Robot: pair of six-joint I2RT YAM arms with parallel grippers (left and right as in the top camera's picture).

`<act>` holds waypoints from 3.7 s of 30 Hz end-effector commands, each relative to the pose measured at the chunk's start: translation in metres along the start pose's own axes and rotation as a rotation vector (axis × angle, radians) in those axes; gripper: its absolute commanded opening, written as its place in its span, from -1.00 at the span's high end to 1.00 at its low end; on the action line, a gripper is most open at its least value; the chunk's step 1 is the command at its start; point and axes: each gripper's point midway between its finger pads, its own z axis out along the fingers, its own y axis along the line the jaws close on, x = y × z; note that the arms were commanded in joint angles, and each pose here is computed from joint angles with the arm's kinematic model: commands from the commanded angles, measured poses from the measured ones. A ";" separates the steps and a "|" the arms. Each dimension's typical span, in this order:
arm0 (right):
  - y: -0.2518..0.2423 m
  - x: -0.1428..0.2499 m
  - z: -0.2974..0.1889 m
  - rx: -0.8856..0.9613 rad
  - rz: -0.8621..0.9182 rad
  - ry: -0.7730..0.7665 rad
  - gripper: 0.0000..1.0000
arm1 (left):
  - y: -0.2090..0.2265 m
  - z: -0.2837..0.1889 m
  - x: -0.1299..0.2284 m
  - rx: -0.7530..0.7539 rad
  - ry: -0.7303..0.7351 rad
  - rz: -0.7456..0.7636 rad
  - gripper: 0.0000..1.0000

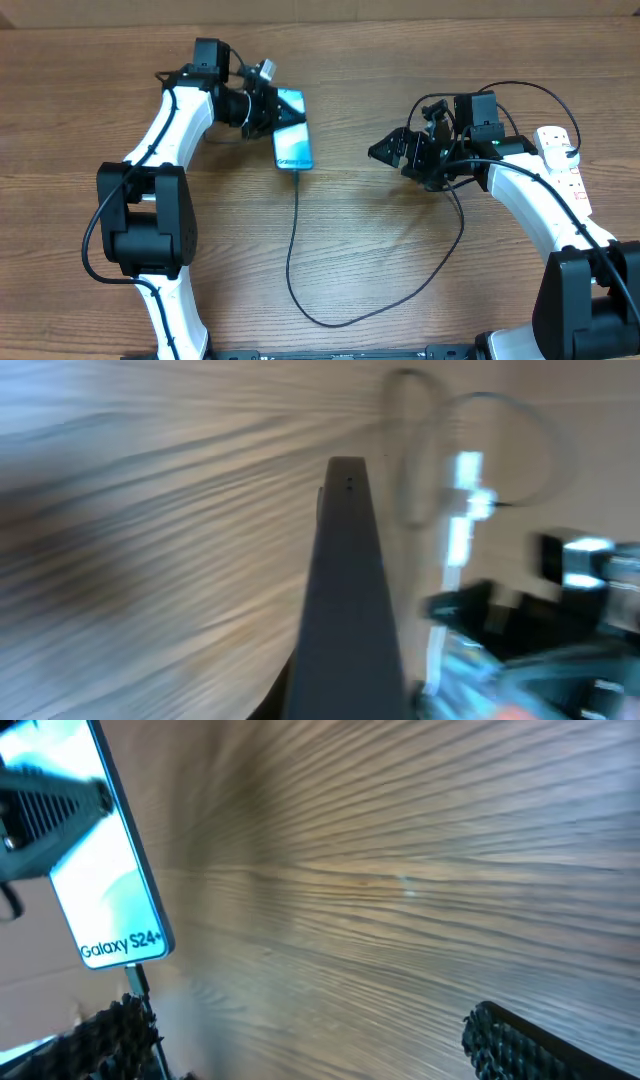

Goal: Plug charger to phone and switch on socket
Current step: 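Lower the phone flat onto the table with the left gripper, then move the right gripper left to the phone's right edge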

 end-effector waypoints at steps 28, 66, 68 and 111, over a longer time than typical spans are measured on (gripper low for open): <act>-0.042 -0.028 -0.011 0.266 -0.010 -0.150 -1.00 | 0.077 0.020 0.022 -0.532 0.065 0.086 0.92; -0.042 -0.028 -0.011 0.266 -0.010 -0.150 -1.00 | 0.090 0.028 0.026 -0.623 0.058 0.027 0.47; -0.042 -0.028 -0.011 0.266 -0.010 -0.150 -1.00 | 0.090 0.028 0.026 -0.623 0.057 0.027 0.44; 0.078 0.012 0.047 -0.082 -0.199 -0.064 0.93 | 0.068 0.040 0.041 -0.473 0.122 -0.009 0.92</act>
